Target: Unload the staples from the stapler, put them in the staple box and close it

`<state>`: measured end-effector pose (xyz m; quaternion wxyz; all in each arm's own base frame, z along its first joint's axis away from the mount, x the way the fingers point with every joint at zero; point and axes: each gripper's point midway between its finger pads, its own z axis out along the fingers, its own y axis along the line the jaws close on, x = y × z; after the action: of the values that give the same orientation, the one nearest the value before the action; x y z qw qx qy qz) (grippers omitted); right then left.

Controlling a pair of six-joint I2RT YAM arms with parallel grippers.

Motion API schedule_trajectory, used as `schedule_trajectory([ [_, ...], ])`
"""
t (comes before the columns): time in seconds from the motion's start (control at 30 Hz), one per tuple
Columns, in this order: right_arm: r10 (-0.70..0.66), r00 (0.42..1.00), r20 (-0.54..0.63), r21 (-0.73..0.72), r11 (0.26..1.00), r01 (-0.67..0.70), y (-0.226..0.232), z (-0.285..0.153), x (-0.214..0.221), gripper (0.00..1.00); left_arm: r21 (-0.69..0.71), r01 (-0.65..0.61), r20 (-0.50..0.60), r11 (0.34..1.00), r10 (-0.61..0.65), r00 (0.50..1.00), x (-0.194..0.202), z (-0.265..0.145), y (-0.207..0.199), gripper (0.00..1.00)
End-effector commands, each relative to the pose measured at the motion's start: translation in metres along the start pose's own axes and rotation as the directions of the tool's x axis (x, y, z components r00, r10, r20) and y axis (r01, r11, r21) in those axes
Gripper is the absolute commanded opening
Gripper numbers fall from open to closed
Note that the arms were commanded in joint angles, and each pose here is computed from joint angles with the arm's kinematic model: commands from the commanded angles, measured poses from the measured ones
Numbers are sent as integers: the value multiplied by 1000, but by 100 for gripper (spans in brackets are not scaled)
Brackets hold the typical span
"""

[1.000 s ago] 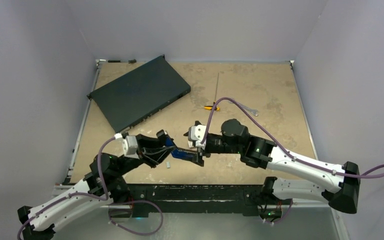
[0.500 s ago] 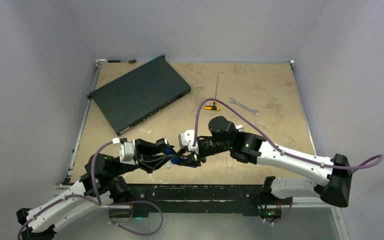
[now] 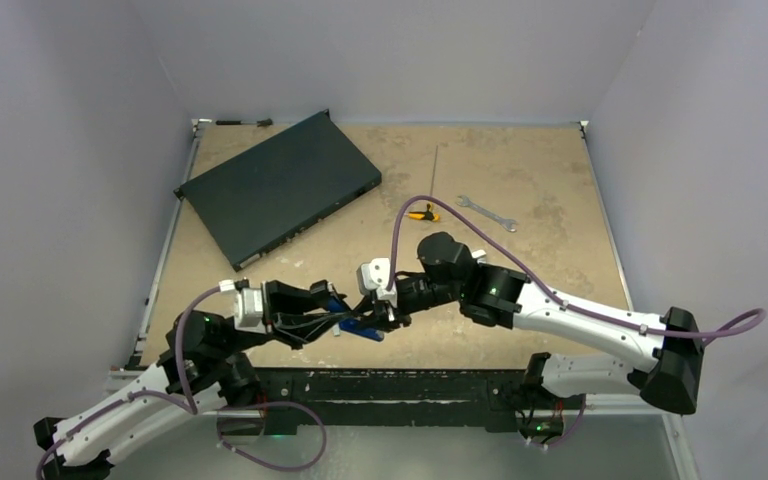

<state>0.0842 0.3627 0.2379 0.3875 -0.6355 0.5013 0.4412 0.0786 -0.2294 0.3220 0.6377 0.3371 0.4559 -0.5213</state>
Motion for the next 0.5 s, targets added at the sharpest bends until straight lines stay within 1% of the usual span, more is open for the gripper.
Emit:
schedule_trajectory([
  [0.0,9,999,41,61,998,-12,-8,-6,-6,0,-77,-19,235,997,37,971,-61,-8,7,0],
  [0.07,10,996,89,96,995,-18,-12,-10,-15,0,-131,8,263,991,27,964,-60,-14,16,0],
  [0.1,16,994,107,106,994,-28,-12,-12,-18,0,-157,24,276,987,20,961,-59,-17,20,2],
  [0.23,37,991,127,123,991,-53,-14,-13,-22,0,-226,74,317,971,2,948,-59,-28,32,28],
  [0.3,46,991,124,142,988,-64,-17,-13,-20,0,-230,81,314,970,-5,949,-57,-29,33,37],
  [0.43,65,990,122,187,978,-87,-25,-13,-19,0,-267,97,294,959,-15,956,-52,-29,40,48],
  [0.47,69,990,121,201,975,-92,-28,-14,-18,0,-273,99,288,957,-17,957,-51,-28,41,56],
])
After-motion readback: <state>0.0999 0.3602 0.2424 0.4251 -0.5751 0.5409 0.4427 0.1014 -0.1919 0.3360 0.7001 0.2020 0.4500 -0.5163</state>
